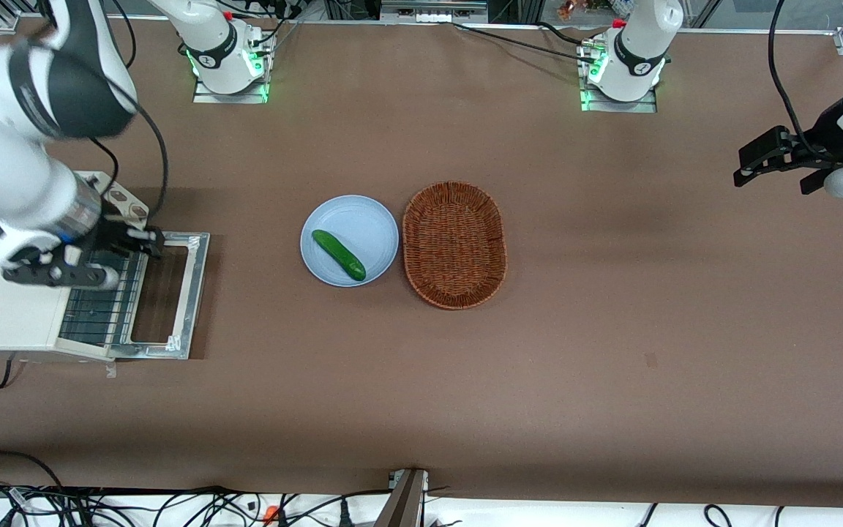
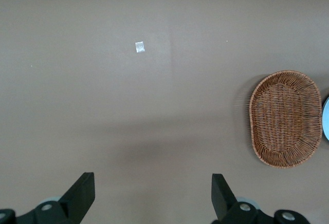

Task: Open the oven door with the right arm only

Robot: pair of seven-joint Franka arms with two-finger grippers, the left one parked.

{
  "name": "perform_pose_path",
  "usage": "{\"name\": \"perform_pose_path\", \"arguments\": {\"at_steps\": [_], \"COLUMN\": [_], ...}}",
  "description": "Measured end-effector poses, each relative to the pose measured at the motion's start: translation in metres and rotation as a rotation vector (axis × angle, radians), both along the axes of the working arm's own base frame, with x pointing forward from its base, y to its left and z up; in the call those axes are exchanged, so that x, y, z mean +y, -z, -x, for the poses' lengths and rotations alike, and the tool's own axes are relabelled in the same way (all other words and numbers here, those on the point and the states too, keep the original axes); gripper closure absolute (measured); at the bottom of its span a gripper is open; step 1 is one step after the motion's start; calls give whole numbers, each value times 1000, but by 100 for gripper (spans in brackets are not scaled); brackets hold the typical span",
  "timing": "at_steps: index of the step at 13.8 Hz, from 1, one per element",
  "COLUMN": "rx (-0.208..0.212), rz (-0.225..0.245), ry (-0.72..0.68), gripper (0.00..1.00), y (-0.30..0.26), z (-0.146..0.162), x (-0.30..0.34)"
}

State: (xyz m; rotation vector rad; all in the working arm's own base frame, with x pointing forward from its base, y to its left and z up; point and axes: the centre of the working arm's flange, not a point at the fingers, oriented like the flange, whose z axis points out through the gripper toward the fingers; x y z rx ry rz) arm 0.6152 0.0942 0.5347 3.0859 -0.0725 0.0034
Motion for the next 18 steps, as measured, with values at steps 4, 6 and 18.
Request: {"name": "perform_pose_path", "arguments": {"at_steps": [4,6,18], "rx": [-40,-44,-17], "rz": [-38,-63,-111], "ry": [-19,-31,-70], "gripper": [1,0,0], "y": [-72,-95,-102], "z": [48,66,77], "x": [5,7,-11]}}
